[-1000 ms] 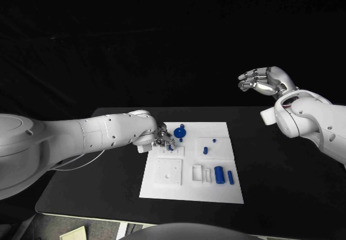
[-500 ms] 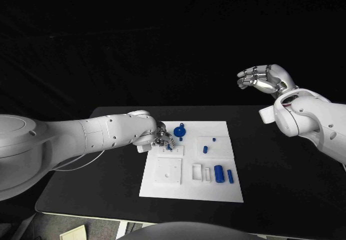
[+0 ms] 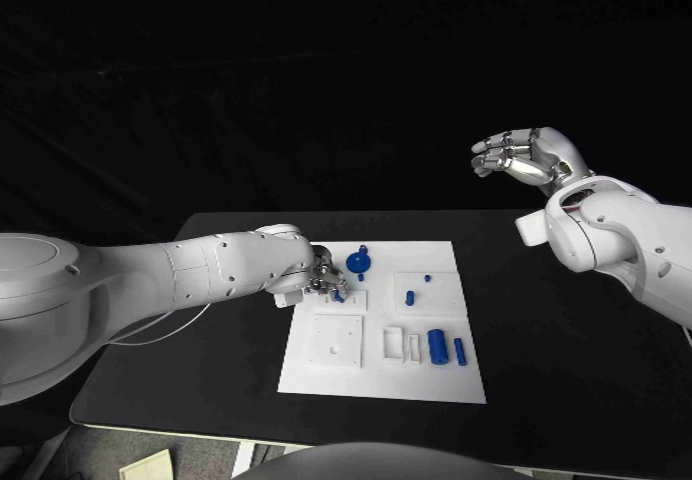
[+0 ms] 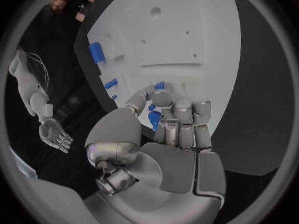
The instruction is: Assemble the parts on the task board
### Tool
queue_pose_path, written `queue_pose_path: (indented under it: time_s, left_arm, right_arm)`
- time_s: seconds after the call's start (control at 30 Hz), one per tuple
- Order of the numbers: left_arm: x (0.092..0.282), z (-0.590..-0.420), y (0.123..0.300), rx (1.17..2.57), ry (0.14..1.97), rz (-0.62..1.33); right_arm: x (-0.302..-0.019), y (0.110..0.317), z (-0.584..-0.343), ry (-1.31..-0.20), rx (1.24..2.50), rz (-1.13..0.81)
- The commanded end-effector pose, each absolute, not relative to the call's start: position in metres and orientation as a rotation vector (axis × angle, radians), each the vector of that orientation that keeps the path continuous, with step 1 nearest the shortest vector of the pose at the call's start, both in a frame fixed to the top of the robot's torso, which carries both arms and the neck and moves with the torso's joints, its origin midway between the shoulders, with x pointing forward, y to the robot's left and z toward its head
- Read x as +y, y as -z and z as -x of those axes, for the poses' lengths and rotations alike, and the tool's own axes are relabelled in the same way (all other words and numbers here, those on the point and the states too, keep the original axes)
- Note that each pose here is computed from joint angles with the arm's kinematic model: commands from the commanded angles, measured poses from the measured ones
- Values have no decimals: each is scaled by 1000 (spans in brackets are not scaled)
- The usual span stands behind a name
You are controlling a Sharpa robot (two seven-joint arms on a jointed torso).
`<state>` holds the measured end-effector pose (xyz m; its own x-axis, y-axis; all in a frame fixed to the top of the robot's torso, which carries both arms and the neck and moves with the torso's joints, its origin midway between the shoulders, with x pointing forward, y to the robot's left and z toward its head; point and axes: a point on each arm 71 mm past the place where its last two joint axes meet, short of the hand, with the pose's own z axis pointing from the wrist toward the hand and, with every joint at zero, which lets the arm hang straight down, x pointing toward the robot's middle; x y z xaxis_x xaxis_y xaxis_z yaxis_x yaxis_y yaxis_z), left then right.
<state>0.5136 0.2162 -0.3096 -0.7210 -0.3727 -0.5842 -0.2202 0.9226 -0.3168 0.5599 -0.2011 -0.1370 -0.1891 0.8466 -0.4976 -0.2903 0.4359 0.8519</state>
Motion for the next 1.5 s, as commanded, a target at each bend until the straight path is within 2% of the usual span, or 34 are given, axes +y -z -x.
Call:
queue_pose_path:
  time_s: [0.03, 0.5, 1.5]
  left_arm:
    - [214, -514, 310, 2392, 312, 409]
    - [208, -514, 312, 2398, 324, 398]
    - [212, -515, 315, 2413, 304, 403]
  right_arm:
    - [-199, 136, -559, -1135, 1412, -522]
    - [-196, 136, -558, -1146, 1417, -520]
    - [-195, 136, -557, -1155, 1426, -517]
